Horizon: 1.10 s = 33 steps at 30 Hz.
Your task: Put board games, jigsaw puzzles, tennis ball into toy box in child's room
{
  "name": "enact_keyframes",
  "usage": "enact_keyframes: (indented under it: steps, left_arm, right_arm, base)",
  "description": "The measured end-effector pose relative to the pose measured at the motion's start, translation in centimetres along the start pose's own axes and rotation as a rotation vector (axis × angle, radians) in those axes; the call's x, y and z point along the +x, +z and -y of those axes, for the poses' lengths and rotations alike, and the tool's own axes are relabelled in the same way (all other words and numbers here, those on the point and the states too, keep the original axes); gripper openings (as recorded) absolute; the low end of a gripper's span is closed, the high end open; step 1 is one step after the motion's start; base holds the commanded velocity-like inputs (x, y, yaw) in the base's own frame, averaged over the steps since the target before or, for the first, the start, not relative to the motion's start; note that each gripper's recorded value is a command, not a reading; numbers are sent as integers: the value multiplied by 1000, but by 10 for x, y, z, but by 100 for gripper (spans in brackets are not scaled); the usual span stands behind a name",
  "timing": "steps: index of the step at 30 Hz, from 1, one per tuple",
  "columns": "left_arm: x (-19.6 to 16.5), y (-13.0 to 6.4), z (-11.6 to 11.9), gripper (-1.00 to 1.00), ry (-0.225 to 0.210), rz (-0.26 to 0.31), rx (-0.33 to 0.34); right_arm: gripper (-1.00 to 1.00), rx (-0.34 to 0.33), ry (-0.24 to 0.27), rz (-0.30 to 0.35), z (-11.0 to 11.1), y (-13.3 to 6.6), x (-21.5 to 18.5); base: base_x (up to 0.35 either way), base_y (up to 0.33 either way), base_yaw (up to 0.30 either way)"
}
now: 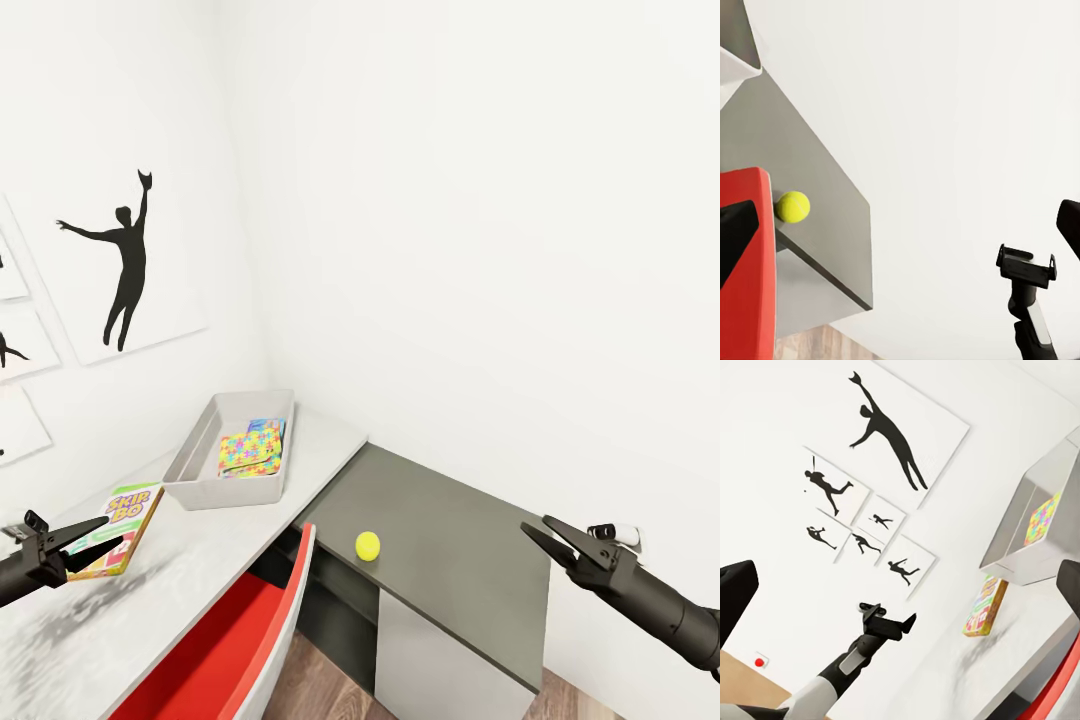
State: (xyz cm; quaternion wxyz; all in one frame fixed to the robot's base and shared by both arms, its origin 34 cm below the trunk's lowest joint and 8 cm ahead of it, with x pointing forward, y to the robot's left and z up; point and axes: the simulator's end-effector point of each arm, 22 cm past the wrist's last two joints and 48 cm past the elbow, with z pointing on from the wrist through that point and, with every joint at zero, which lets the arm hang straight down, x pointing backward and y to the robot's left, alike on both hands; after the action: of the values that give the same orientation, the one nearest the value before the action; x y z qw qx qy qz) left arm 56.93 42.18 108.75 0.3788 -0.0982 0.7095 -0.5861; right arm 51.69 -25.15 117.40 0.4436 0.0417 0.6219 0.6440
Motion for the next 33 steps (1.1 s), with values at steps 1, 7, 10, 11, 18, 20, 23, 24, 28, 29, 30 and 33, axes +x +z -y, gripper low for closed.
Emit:
enact_keyframes:
  steps: [1,7,10,11,18,20,23,24,28,29,30,33]
  left_arm:
    - [0,0,0,100,0,0,0]
    - [0,0,0,100,0,0,0]
    - [0,-1,0,100,0,0,-2]
    - [0,-1,0,100,0,-1,-2]
    - [-1,-1,1,100,2,1,-1]
    - [-1,-1,2,100,3,1,0]
    - [-1,-1,2,100,5,2,2]
    - [-1,-1,3,100,5,2,2]
    - [-1,-2,4,100,8,3,3]
    - [-1,-2,4,100,8,3,4]
    - [-1,-2,4,100,9,3,4]
    - [-2,-2,5,100,11,4,5]
  right_arm:
    - [100,0,0,0,0,0,0]
    - [100,2,0,1,0,0,0]
    - [100,5,0,-3,2,2,2]
    - [100,9,1,-6,3,3,3]
    - [100,149,-48,-58,30,23,-3]
    - [100,168,-78,-60,30,34,-18]
    - [100,182,-148,-64,22,62,-46]
    - [100,183,-166,-69,19,69,-51]
    - [100,185,-230,-95,7,99,-65]
    - [100,186,-245,-102,5,106,-67]
    - [100,190,-264,-115,2,117,-70]
    - [100,206,-281,-132,2,130,-72]
  base:
    - [0,0,0]
    - [0,0,0]
    - [0,0,0]
    - [0,0,13]
    - [0,0,153]
    - [0,0,240]
    - [0,0,256]
    - [0,0,262]
    - [0,0,265]
    - [0,0,268]
    - [-5,0,269]
    - [-31,0,269]
